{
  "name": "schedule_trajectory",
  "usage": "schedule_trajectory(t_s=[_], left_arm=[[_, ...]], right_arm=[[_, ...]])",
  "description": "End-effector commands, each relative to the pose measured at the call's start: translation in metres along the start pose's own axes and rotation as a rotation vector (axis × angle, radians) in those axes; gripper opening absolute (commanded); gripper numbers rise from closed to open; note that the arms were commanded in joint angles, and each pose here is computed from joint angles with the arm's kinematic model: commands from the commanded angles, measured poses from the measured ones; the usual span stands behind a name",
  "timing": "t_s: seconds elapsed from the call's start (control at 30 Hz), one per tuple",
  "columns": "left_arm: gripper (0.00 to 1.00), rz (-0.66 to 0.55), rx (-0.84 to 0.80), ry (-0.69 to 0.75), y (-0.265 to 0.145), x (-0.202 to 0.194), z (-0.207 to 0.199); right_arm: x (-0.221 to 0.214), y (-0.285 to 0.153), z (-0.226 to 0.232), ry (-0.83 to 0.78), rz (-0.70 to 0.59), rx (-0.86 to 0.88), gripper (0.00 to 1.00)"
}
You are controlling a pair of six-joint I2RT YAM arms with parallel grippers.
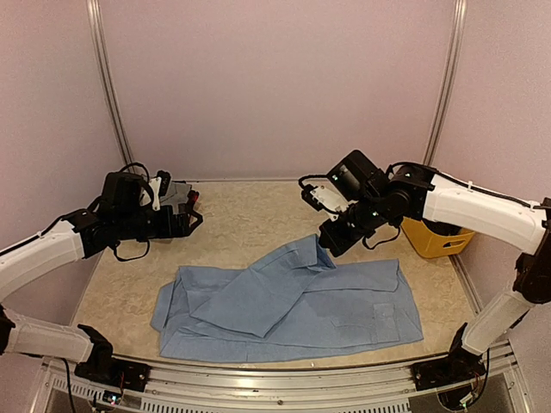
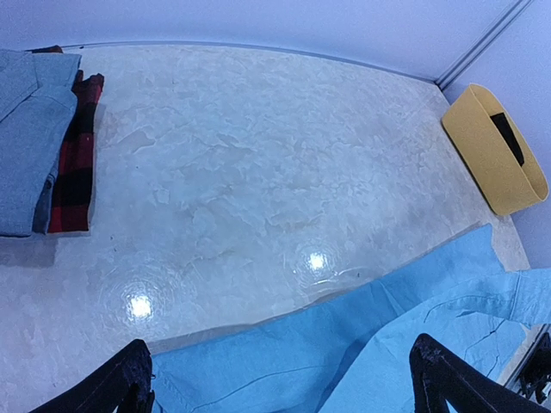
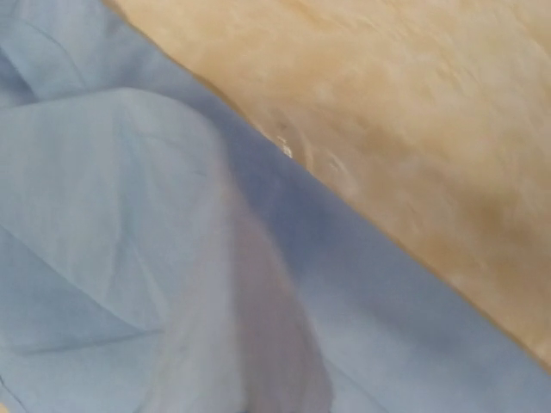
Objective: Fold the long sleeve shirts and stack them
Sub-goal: Fold the 1/3-folded shirt at the center of the board.
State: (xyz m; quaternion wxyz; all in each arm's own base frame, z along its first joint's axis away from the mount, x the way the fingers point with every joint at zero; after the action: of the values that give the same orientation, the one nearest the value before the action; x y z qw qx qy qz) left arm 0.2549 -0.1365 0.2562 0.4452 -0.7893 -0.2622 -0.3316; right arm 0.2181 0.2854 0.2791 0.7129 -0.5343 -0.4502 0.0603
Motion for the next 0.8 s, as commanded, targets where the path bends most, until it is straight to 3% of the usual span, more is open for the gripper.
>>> schedule_trajectory(t_s=[0.0, 0.37, 0.63, 0.77], left_arm=[[0.99, 0.010, -0.003, 0.021, 0.003, 0.000, 0.000], [0.99, 0.109, -0.008, 0.084, 0.015, -0.017, -0.013], [0.95, 0.332, -0.097, 0.060, 0.047, -0.071, -0.023], [0.95, 0.391, -0.137, 0.063, 0.056, -0.084, -0.029]], right_arm=[[-0.017, -0.006, -0.028, 0.105, 0.049, 0.049, 0.00], [-0.063, 0.025, -0.089, 0.228, 0.187, -0.025, 0.00], [-0.066, 0.025, -0.090, 0.229, 0.183, 0.002, 0.00], [-0.057, 0.007, -0.084, 0.191, 0.120, 0.060, 0.00]])
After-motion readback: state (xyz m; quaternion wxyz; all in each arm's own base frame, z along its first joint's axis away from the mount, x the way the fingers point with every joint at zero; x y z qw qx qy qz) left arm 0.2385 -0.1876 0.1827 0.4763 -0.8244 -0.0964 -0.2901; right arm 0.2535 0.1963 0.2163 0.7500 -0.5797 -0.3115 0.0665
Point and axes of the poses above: each gripper's point midway between its finger pads, its own y axis out along the fingers, its own z axis along the line the jaws close on, x = y × z, the point moved 9 cm from there along -y, back along the fingers, and after that the axes turned 1 degree about -y, right-handed, at the moved point
